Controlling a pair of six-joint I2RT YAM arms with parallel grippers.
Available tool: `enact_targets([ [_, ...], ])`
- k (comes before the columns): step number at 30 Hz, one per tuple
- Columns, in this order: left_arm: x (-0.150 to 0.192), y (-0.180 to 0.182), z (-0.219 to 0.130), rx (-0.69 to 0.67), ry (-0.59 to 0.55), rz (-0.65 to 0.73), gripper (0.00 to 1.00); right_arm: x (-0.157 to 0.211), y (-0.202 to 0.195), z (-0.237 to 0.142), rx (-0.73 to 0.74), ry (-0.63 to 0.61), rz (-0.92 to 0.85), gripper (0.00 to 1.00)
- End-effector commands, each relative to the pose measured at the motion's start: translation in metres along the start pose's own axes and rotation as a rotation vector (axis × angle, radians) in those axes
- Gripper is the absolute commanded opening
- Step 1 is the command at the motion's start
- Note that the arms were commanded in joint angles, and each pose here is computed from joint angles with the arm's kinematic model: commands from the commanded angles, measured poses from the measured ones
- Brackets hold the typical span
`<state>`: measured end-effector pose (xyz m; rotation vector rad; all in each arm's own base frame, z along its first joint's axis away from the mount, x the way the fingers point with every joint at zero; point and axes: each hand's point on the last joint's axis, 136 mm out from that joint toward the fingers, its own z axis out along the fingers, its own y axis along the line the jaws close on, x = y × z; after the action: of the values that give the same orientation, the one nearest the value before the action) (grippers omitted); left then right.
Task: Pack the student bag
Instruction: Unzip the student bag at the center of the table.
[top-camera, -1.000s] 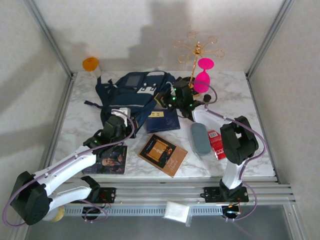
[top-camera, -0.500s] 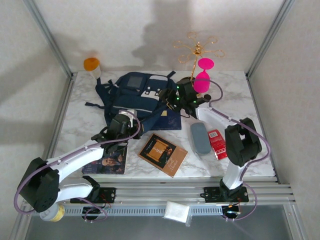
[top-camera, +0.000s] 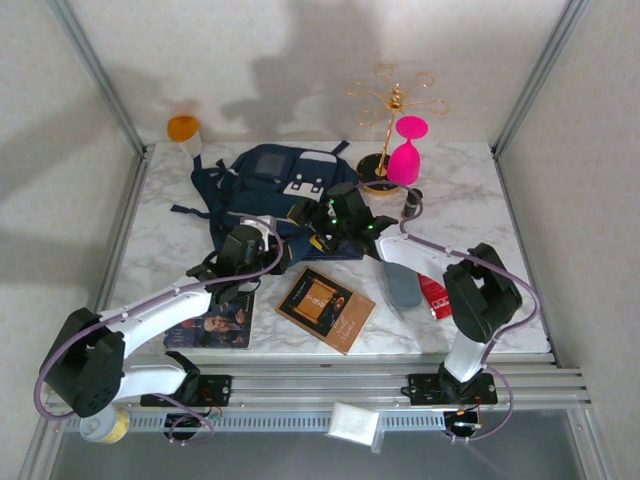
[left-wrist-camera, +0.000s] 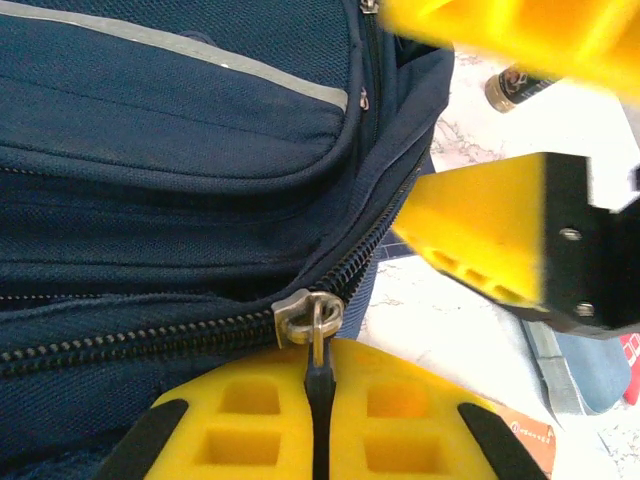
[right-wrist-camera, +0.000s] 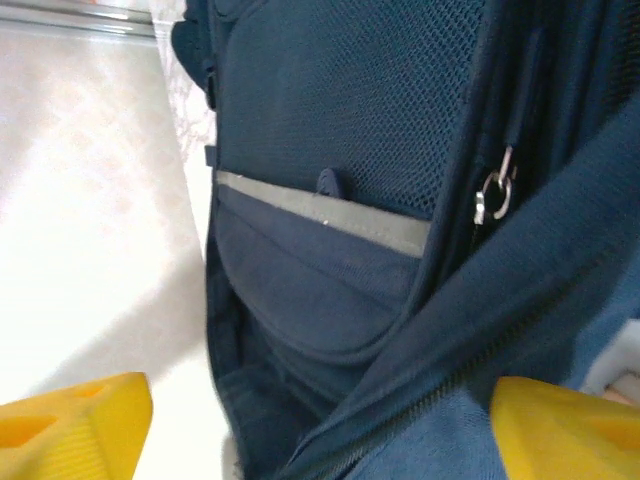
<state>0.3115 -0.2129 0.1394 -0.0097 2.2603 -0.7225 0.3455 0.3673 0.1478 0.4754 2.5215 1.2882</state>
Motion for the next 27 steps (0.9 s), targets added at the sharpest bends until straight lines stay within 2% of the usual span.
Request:
enact_targets([
  [1,-0.031,-0.029,-0.008,0.096,-0.075,0.006,0.0,-0.009,0.007,0.019,-0.022,-0.028,0.037,0.72],
  [4,-0.033,-0.03,-0.011,0.093,-0.079,0.019,0.0,-0.006,0.004,0.027,-0.012,-0.032,0.008,0.53],
  [7,-0.033,-0.026,-0.016,0.072,-0.081,0.023,0.0,-0.007,0.008,0.03,-0.008,-0.043,-0.074,0.28],
  [10,-0.032,-0.024,-0.024,0.058,-0.082,0.015,0.0,0.001,0.029,0.038,-0.05,0.028,-0.209,0.12],
  [12,-0.033,-0.023,-0.032,0.053,-0.088,0.008,0.0,0.0,0.037,0.037,-0.052,0.018,-0.265,0.0],
  [16,-0.031,-0.024,-0.048,0.057,-0.083,-0.002,0.0,-0.019,0.049,0.018,-0.046,-0.04,-0.349,0.0],
  [18,-0.026,-0.032,-0.054,0.105,-0.059,0.013,0.0,-0.03,0.05,0.006,-0.046,-0.058,-0.361,0.0],
  [19,-0.025,-0.03,-0.057,0.098,-0.054,0.014,0.0,-0.051,0.045,-0.004,-0.042,-0.088,-0.352,0.0],
  [23,-0.017,-0.007,-0.058,0.021,-0.034,-0.009,0.0,-0.082,0.037,-0.013,-0.041,-0.072,-0.362,0.0],
  [27,-0.006,0.017,-0.048,-0.031,0.013,-0.049,0.0,-0.107,0.021,-0.012,0.041,-0.082,-0.379,0.0],
])
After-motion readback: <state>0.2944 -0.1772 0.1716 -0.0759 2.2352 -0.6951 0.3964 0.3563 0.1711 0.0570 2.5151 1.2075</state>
